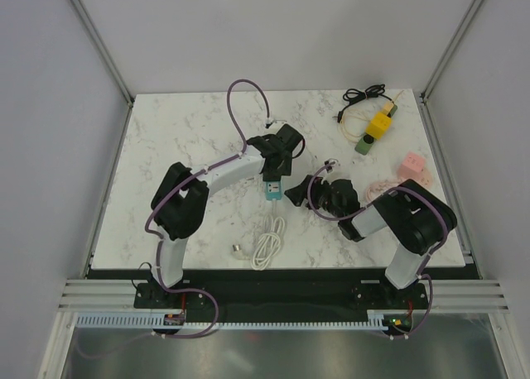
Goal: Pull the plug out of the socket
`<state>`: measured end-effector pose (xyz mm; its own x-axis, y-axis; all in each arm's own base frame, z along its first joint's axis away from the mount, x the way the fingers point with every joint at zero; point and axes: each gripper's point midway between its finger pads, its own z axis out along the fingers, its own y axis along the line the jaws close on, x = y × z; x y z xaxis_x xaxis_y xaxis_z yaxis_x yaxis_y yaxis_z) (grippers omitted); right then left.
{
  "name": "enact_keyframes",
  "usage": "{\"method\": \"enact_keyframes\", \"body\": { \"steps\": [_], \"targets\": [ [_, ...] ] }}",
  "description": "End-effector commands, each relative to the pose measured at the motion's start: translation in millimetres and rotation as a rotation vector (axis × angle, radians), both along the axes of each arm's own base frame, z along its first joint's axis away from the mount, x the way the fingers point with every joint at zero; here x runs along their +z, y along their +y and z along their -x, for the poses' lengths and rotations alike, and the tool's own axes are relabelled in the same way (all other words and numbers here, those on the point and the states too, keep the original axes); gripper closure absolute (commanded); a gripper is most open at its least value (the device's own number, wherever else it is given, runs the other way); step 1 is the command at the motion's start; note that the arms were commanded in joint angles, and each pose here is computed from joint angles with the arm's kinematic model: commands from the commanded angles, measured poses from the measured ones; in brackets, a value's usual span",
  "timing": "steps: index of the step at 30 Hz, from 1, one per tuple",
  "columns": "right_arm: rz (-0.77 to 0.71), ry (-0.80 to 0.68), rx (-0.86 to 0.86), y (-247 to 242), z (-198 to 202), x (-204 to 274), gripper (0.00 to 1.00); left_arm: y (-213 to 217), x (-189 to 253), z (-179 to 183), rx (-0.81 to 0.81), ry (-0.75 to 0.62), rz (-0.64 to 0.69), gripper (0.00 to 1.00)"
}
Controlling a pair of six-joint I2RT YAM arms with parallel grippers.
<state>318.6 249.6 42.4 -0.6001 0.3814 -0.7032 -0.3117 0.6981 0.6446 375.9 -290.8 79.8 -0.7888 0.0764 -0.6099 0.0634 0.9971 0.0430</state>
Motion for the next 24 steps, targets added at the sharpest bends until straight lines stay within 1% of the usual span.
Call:
{"method": "enact_keyframes", "body": {
  "steps": [1,2,3,4,5,7,8,9,11,13,14,15,16,18,20,24],
  "targets": [
    [-0.025,-0.025,0.036,15,-2,20,0.16,-6,19,-8,-0.001,-0.052,0.064,0.50],
    [-0.033,-0.018,0.032,15,-2,21,0.16,-7,20,-8,-0.007,-0.056,0.073,0.59],
    [-0.042,-0.024,0.021,15,-4,25,0.16,-4,16,-4,-0.023,-0.044,0.075,0.63],
    [-0.051,-0.024,0.008,14,-6,29,0.16,-7,22,-5,-0.035,-0.065,0.103,0.67],
    [-0.056,-0.016,-0.009,13,-9,29,0.16,-7,23,-6,-0.041,-0.067,0.116,0.75],
    [-0.078,-0.023,-0.032,14,-20,38,0.16,-7,21,-1,-0.068,-0.052,0.131,0.81],
    [-0.088,0.002,-0.062,9,-27,36,0.16,-8,26,-1,-0.078,-0.061,0.142,0.93],
    [-0.102,0.002,-0.082,8,-35,42,0.16,-7,28,-1,-0.084,-0.063,0.143,0.97],
    [-0.103,0.032,-0.160,-5,-47,41,0.15,-6,39,0,-0.103,-0.089,0.153,0.98],
    [-0.111,0.014,-0.186,-5,-60,52,0.14,-3,39,3,-0.125,-0.093,0.151,0.98],
    [-0.094,0.029,-0.208,-7,-65,49,0.14,-4,43,5,-0.136,-0.101,0.159,0.98],
    [-0.104,0.023,-0.218,-2,-76,57,0.14,-4,46,6,-0.146,-0.114,0.173,0.98],
    [-0.102,0.029,-0.224,-1,-82,58,0.13,-7,48,8,-0.166,-0.112,0.186,0.98],
    [-0.093,0.044,-0.288,-5,-96,55,0.12,-7,50,13,-0.195,-0.108,0.197,0.98],
    [-0.099,0.038,-0.270,2,-102,54,0.11,-6,50,15,-0.209,-0.113,0.197,0.98],
    [-0.070,0.058,-0.233,9,-105,34,0.11,-11,53,22,-0.279,-0.139,0.237,0.98]
  ]
}}
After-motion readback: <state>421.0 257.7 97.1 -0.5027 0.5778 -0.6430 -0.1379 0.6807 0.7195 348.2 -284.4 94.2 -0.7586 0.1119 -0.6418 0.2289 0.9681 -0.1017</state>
